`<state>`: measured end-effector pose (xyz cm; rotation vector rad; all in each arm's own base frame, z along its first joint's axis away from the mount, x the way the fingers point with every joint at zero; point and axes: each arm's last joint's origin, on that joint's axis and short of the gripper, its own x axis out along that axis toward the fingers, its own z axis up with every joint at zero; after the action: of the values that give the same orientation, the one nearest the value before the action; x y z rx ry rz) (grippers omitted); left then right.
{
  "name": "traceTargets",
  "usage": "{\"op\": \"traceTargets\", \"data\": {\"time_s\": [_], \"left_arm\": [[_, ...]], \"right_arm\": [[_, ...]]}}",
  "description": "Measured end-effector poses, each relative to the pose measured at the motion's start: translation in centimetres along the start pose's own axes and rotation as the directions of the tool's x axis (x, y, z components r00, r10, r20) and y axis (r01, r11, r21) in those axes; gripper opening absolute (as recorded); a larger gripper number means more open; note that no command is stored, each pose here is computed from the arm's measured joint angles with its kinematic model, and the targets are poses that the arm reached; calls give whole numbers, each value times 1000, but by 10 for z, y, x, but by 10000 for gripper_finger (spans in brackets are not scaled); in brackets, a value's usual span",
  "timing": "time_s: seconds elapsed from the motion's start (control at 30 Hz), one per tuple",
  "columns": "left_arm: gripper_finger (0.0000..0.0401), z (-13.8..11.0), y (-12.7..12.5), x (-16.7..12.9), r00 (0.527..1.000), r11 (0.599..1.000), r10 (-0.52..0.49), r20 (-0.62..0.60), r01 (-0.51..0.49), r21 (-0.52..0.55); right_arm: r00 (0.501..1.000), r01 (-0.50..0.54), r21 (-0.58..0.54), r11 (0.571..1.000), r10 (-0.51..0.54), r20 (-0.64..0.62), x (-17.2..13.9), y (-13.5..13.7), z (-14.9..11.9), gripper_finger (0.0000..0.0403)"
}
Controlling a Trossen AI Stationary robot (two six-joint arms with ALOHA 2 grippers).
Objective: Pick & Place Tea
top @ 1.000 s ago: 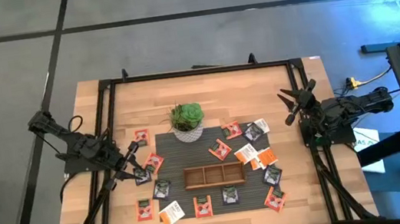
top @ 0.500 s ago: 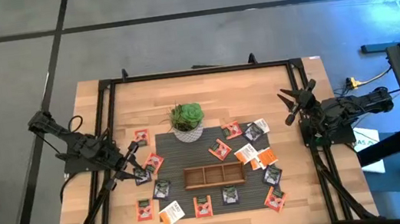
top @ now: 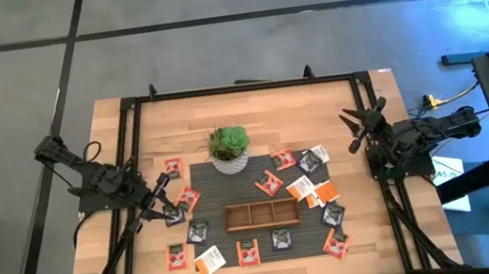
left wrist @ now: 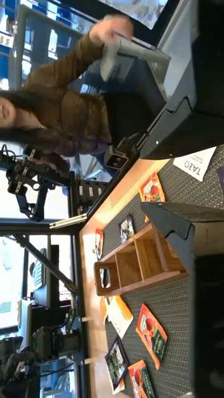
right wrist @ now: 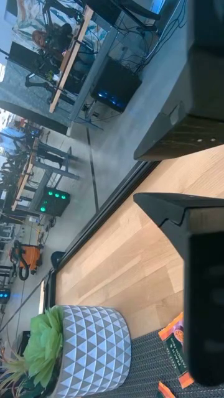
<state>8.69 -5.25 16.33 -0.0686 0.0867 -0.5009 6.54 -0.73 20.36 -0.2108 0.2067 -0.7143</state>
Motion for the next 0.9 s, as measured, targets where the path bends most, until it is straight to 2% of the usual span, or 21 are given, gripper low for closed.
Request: {"op": "traceTargets", "data": {"time_s": [0.53,0.63,0.8,0.9], "left_arm": [[116,0,0,0,1000,1000,0,0,0,0],[116,0,0,0,1000,1000,0,0,0,0],[116,0,0,0,1000,1000,1,0,-1,1],[116,0,0,0,1000,999,3,0,-3,38]], "right_arm": [[1000,2,18,1000,-2,14,0,0,2,97],[1000,29,-62,998,-29,14,0,-1,3,97],[999,32,-102,994,-30,17,0,-1,3,97],[999,32,-109,993,-30,17,0,-1,3,97]]}}
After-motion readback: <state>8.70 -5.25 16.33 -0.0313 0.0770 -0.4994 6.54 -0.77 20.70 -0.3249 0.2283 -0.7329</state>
